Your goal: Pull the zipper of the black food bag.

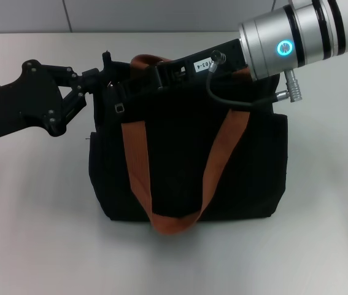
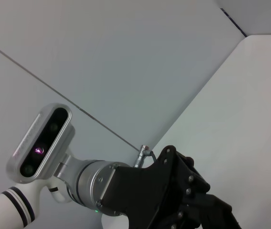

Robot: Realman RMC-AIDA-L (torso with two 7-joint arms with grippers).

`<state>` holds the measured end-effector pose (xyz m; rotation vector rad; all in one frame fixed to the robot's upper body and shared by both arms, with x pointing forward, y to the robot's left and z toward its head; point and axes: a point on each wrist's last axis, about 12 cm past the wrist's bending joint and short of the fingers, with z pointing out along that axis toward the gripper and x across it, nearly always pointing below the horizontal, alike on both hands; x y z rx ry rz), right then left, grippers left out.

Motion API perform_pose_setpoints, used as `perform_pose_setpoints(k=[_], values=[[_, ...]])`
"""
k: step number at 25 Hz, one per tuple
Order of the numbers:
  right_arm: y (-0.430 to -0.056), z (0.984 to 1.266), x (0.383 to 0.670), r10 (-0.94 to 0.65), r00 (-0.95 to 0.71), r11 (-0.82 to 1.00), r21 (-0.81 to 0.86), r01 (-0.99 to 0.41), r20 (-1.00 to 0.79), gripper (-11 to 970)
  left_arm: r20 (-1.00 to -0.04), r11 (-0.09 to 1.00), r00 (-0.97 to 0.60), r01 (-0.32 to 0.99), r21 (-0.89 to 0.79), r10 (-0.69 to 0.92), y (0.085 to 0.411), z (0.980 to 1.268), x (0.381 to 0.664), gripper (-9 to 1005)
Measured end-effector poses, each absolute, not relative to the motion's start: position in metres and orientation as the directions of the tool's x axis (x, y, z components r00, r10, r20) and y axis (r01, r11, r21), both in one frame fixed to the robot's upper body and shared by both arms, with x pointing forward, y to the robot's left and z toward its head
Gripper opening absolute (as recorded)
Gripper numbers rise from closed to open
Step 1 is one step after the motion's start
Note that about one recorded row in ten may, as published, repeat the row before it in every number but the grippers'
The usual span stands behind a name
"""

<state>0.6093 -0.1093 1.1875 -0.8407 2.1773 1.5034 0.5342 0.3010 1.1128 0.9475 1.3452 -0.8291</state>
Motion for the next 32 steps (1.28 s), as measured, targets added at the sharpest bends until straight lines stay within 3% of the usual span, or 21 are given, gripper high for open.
perform_pose_setpoints(k=[5, 13, 29, 32], values=[[-0.1096, 1.187, 0.6097, -0.263, -0.758, 0.259, 0.713, -0.651, -0.597, 300, -0.997, 0.406, 0.069, 0.91, 0.08, 0.042, 0.3003, 1.1127, 0.5341, 81], [-0.1093, 1.187, 0.6102, -0.264, -0.752, 0.259, 0.706, -0.659, -0.605, 139, -0.997, 0.405, 0.07, 0.911, 0.081, 0.041, 0.3002, 1.1127, 0.534, 84], [-0.1036, 1.1854, 0.6097, -0.291, -0.736, 0.274, 0.684, -0.676, -0.611, 129, -0.997, 0.404, 0.071, 0.911, 0.081, 0.039, 0.3006, 1.1123, 0.5328, 90], [-0.1033, 1.1868, 0.61, -0.292, -0.732, 0.273, 0.68, -0.681, -0.616, 50, -0.997, 0.404, 0.071, 0.911, 0.081, 0.039, 0.3006, 1.1123, 0.5327, 91]])
